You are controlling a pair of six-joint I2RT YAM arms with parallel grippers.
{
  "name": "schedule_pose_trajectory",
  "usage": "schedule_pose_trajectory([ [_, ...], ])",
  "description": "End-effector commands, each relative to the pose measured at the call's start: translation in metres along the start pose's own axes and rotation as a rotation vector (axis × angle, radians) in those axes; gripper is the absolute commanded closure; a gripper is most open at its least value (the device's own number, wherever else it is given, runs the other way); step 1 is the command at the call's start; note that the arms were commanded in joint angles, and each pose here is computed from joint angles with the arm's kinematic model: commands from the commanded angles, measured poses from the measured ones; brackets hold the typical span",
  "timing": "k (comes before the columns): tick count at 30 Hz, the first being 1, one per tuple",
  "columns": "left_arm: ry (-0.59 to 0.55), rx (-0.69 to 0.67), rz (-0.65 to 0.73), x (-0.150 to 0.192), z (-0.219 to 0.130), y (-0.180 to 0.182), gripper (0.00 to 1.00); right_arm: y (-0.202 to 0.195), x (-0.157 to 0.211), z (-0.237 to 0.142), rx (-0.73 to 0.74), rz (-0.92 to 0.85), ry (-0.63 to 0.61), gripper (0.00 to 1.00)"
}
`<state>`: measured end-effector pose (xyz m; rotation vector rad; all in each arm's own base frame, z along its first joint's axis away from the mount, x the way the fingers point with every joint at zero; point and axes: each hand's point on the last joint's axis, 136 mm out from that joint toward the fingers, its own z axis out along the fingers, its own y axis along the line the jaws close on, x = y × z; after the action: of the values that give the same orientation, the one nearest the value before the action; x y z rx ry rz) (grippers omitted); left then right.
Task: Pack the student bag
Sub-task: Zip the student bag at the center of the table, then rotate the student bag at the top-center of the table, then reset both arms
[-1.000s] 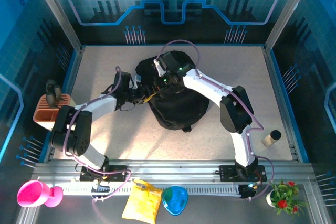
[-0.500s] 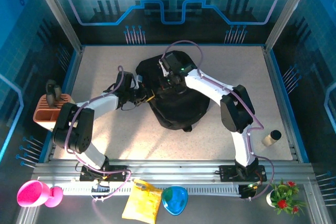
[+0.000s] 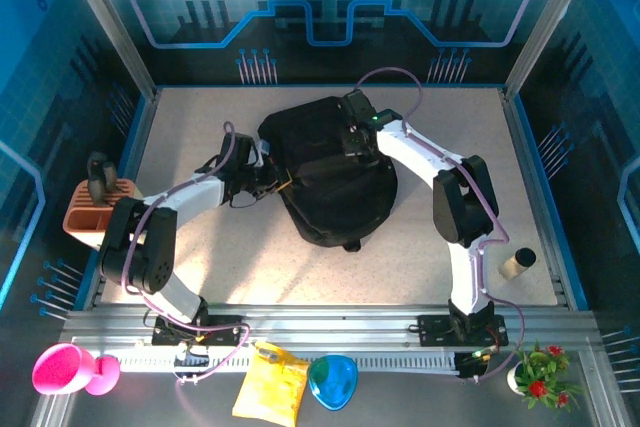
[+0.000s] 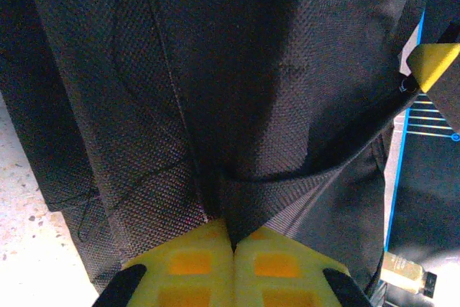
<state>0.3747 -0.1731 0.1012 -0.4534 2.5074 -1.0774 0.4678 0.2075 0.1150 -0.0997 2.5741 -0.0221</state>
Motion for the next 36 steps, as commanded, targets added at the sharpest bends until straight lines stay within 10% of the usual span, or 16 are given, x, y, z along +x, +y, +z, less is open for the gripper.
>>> schedule_pose_trajectory([
  [1, -0.028, -0.059, 0.008, -0.014, -0.004, 0.006, 1.00, -0.054, -0.010, -0.018, 0.176, 0.083, -0.042, 1.00],
  [13, -0.176, -0.207, 0.121, -0.088, 0.032, -0.022, 1.00, -0.058, -0.038, -0.022, 0.057, 0.176, -0.107, 1.00],
  [16, -0.267, -0.249, 0.137, -0.102, 0.026, -0.027, 0.87, -0.061, -0.047, -0.027, 0.036, 0.181, -0.132, 0.98],
  [20, -0.374, -0.253, 0.172, -0.108, -0.006, -0.039, 0.54, -0.070, -0.060, -0.070, 0.007, 0.167, -0.225, 0.48],
  [28, -0.644, -0.458, 0.302, -0.105, -0.086, -0.005, 0.21, -0.144, -0.034, -0.122, 0.129, 0.246, -0.359, 0.03],
  [36, -0.773, -0.657, 0.388, -0.077, -0.134, 0.049, 0.01, -0.216, 0.050, -0.118, 0.329, 0.350, -0.403, 0.00],
])
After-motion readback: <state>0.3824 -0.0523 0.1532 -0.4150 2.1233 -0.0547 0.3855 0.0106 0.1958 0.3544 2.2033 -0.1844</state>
